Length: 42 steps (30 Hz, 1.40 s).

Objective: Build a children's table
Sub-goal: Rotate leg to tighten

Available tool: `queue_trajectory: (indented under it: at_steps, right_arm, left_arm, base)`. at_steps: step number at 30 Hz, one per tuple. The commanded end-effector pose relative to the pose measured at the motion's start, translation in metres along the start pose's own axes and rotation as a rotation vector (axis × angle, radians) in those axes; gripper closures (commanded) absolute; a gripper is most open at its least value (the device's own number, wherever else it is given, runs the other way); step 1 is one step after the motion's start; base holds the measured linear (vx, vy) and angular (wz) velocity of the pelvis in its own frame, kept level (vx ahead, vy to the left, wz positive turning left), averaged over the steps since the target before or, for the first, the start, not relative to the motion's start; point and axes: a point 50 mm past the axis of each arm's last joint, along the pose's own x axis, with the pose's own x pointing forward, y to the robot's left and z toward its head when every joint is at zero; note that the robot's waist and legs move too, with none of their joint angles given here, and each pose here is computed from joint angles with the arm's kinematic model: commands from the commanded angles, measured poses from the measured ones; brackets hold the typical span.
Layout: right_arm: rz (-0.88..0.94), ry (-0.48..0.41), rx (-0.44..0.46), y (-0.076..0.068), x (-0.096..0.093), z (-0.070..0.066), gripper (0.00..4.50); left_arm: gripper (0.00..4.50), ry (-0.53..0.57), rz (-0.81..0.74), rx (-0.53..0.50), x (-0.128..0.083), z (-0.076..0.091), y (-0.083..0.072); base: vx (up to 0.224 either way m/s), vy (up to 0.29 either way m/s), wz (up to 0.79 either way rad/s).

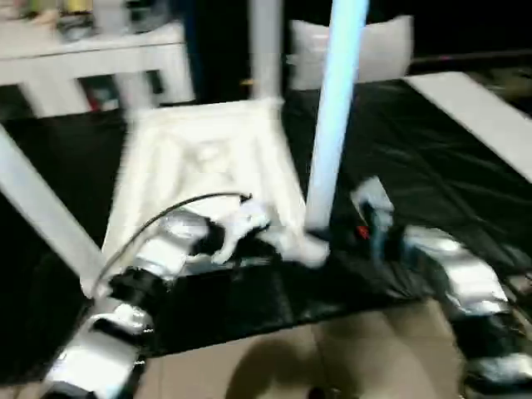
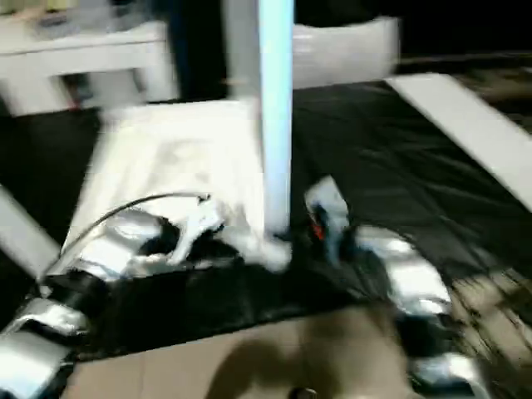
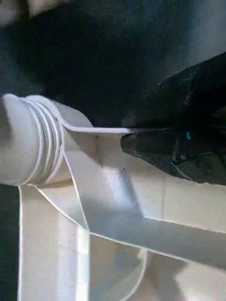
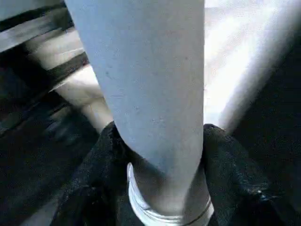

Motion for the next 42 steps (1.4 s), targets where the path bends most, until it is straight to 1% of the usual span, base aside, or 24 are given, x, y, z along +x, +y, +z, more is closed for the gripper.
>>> queue_trajectory:
  at_steps: [1,6,7,8,9,11,12,13,14,16,17,18,21,22,24,27,30,33,34,36,37,38,40,42]
  right_arm:
    - [-0.021,0.016,0.055,0.016,0.024,0.001,2.53]
    - [-0.237,0.020,0.121,0.011,0.045,0.004,2.54]
    - [-0.259,0.016,0.118,0.011,0.047,0.005,1.98]
    - [-0.261,-0.014,0.091,0.012,0.050,0.008,1.98]
    - [-0.262,-0.024,0.082,0.012,0.051,0.009,1.84]
    - [-0.244,-0.071,0.092,0.012,0.050,0.014,1.79]
    - [-0.233,-0.093,0.091,0.012,0.049,0.016,1.59]
    - [-0.225,-0.108,0.081,0.012,0.047,0.017,1.59]
    - [-0.218,-0.116,0.068,0.011,0.044,0.018,1.38]
    - [-0.208,-0.139,0.030,0.005,0.035,0.018,1.27]
    - [-0.208,-0.139,0.030,0.005,0.035,0.018,1.27]
    - [-0.187,-0.151,0.004,0.000,0.026,0.017,1.00]
    - [-0.136,-0.160,-0.031,-0.005,0.014,0.016,0.86]
    - [-0.105,-0.155,-0.074,-0.008,0.006,0.016,0.86]
    - [-0.080,-0.137,-0.123,-0.012,-0.001,0.015,0.55]
    - [0.019,-0.103,-0.193,-0.016,-0.017,0.012,0.37]
    - [0.150,-0.063,-0.250,-0.013,-0.029,0.011,0.37]
    - [0.260,-0.025,-0.275,-0.011,-0.038,0.007,0.37]
    - [0.260,-0.025,-0.275,-0.011,-0.038,0.007,0.37]
    - [0.387,0.005,-0.260,-0.005,-0.044,0.004,0.37]
    - [0.387,0.005,-0.260,-0.005,-0.044,0.004,0.65]
    - [0.402,0.009,-0.258,-0.004,-0.044,0.003,0.74]
    - [0.480,0.035,-0.247,0.000,-0.046,0.001,0.74]
    - [0.515,0.050,-0.242,0.002,-0.046,-0.001,1.06]
  left_arm:
    - [4.50,-0.125,0.010,0.014,0.019,0.037,-0.007]
    - [4.50,-0.184,0.176,-0.050,0.032,0.055,-0.001]
    - [4.50,-0.190,0.196,-0.058,0.034,0.057,-0.001]
    - [4.50,-0.197,0.223,-0.059,0.035,0.060,-0.001]
    - [4.50,-0.199,0.231,-0.057,0.036,0.061,-0.001]
    - [4.50,-0.192,0.240,-0.052,0.034,0.060,0.000]
    - [4.50,-0.189,0.241,-0.046,0.033,0.059,0.001]
    - [4.50,-0.186,0.239,-0.042,0.031,0.058,0.002]
    - [4.50,-0.181,0.236,-0.037,0.030,0.057,0.002]
    - [4.50,-0.176,0.222,-0.018,0.025,0.052,0.004]
    - [4.50,-0.176,0.222,-0.018,0.025,0.052,0.004]
    - [4.50,-0.174,0.200,-0.008,0.022,0.048,0.003]
    - [4.50,-0.171,0.155,0.020,0.018,0.043,0.002]
    - [4.50,-0.169,0.120,0.041,0.015,0.040,0.001]
    - [4.50,-0.172,0.079,0.062,0.012,0.037,0.000]
    - [4.50,-0.161,-0.022,0.103,0.005,0.029,-0.004]
    - [4.50,-0.129,-0.121,0.160,-0.001,0.021,-0.007]
    - [4.50,-0.080,-0.223,0.200,-0.009,0.012,-0.010]
    - [4.50,-0.080,-0.223,0.200,-0.009,0.012,-0.010]
    - [4.50,-0.041,-0.309,0.233,-0.015,0.007,-0.012]
    - [4.50,-0.041,-0.309,0.233,-0.015,0.007,-0.012]
    - [4.50,-0.036,-0.323,0.236,-0.016,0.007,-0.012]
    - [4.50,0.002,-0.403,0.266,-0.020,0.003,-0.015]
    - [4.50,0.016,-0.439,0.278,-0.022,0.001,-0.017]
  base:
    - [0.000,0.000,0.00]
    - [0.000,0.000,0.00]
    - [0.000,0.000,0.00]
    - [0.000,0.000,0.00]
    - [0.000,0.000,0.00]
    - [0.000,0.000,0.00]
    - [0.000,0.000,0.00]
    - [0.000,0.000,0.00]
    - [0.000,0.000,0.00]
    - [0.000,0.000,0.00]
    - [0.000,0.000,0.00]
    - [0.000,0.000,0.00]
    - [0.000,0.000,0.00]
    - [0.000,0.000,0.00]
    - [0.000,0.000,0.00]
    - [0.000,0.000,0.00]
    - [0.000,0.000,0.00]
    - [0.000,0.000,0.00]
    - [0.000,0.000,0.00]
    - [0.000,0.000,0.00]
    - [0.000,0.000,0.00]
    - [0.000,0.000,0.00]
    - [0.000,0.000,0.00]
    - [0.000,0.000,0.00]
